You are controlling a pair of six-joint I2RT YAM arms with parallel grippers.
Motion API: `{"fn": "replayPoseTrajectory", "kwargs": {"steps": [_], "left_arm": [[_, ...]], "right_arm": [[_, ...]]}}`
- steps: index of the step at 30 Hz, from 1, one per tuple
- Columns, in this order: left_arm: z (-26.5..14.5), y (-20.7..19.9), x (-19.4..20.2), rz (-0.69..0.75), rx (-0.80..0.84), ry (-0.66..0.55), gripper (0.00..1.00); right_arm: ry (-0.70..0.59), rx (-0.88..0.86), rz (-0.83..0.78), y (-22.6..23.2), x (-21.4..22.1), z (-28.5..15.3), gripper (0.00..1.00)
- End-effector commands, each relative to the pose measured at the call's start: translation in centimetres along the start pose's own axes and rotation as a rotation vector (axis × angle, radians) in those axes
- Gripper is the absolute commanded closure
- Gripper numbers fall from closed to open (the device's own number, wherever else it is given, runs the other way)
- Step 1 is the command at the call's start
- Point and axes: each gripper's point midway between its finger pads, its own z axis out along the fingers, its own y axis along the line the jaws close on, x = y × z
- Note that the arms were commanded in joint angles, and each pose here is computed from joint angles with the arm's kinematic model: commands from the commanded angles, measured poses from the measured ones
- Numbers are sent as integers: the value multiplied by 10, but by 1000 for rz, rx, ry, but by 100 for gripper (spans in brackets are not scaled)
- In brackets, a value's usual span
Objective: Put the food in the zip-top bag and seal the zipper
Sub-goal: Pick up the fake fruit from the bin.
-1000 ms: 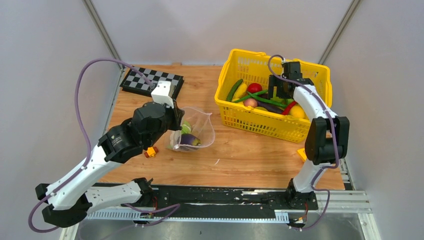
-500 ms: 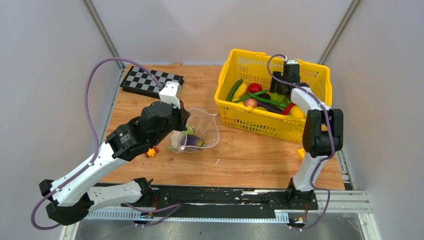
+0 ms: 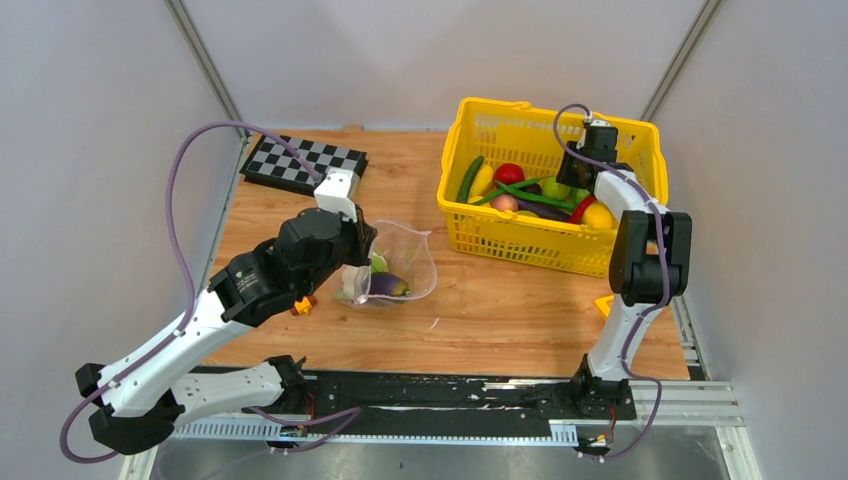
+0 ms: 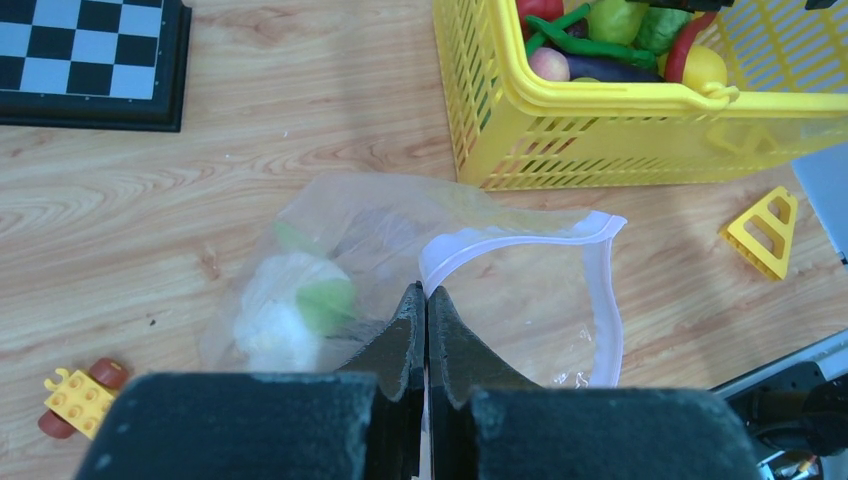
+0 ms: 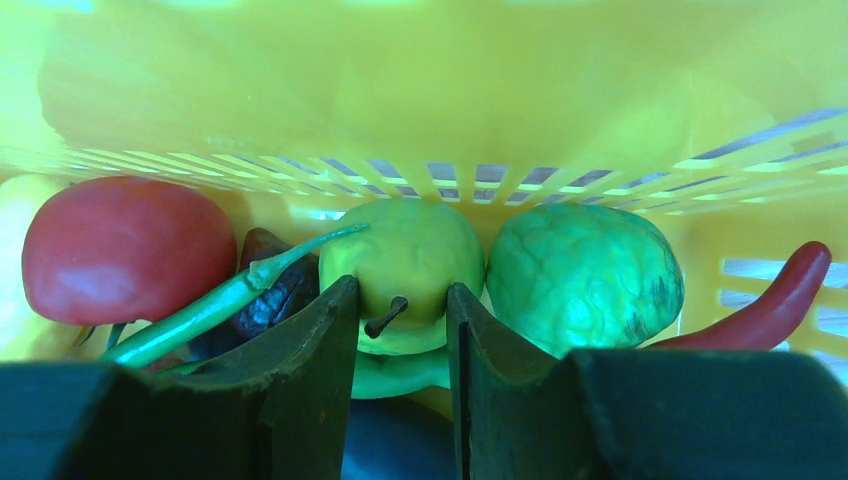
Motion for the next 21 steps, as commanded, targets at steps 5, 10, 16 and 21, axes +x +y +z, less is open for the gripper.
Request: {"fn": "replayPoseTrajectory", "kwargs": {"steps": [5,10,16,21], "left_arm": [[1,-1,-9,-31,-7,-37,100],[4,-3,-7,-29,-3,-28,100],[7,-6,-4,-31,9,-18,100],[7,-6,-2,-39,13,-19,100]], "right_arm": [[-75,-159,13,21,-24,-36,78],[-128,-219,10,31,-28,-65,79],[-167,-269,18,38,-20,-89,80],[-176,-353,28,53,-22,-108,82]]}}
